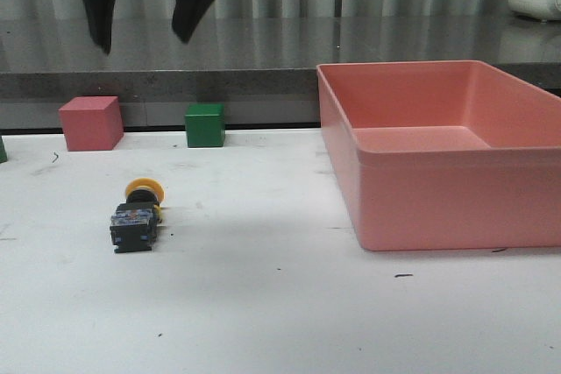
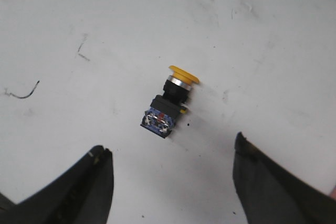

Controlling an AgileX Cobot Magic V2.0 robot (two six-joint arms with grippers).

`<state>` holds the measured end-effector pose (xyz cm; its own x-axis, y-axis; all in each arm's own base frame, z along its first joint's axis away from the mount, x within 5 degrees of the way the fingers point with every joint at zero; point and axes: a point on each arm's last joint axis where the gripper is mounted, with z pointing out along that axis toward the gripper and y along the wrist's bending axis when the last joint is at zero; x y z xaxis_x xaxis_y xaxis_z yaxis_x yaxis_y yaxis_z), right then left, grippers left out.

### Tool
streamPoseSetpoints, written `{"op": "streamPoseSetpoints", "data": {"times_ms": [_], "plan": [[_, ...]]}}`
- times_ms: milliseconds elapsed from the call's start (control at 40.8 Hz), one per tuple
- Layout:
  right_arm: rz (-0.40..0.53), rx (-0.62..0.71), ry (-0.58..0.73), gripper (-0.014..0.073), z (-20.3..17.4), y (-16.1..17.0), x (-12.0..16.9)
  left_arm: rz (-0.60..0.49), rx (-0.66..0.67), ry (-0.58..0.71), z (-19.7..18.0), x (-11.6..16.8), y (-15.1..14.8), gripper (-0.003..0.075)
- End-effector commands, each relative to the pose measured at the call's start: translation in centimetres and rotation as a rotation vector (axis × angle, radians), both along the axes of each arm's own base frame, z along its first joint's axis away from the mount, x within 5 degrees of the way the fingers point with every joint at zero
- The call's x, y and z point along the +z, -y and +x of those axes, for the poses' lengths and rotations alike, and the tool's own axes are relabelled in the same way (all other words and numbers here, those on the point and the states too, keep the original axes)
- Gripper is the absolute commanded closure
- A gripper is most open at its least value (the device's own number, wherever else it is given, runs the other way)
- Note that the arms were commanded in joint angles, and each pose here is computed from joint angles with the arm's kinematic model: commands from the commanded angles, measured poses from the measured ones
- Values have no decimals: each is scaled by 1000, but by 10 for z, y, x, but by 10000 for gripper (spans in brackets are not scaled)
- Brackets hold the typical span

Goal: Place and stand button with both arms
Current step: 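Raise the right gripper away from the button lying on its side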

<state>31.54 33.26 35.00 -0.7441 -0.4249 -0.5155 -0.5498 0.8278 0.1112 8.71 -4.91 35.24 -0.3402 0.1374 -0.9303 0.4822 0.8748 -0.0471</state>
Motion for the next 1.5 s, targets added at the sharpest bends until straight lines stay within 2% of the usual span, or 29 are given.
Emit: {"op": "streamPoseSetpoints", "data": {"times_ms": [0,245,490,907,1250,1471], "plan": [[43,87,145,85,-31,34,67,-60,-3,76,3,14,2,228],[63,197,240,85,-83,86,114,-60,-3,76,3,14,2,228],[96,227,321,85,-132,138,125,-60,-3,76,3,14,2,228],[208,222,468,85,-204,214,89,-60,-3,76,3,14,2,227],[248,247,577,85,-247,261,38,-60,-3,76,3,14,2,228],[303,238,644,85,-268,283,20,-60,-3,76,3,14,2,228]]}}
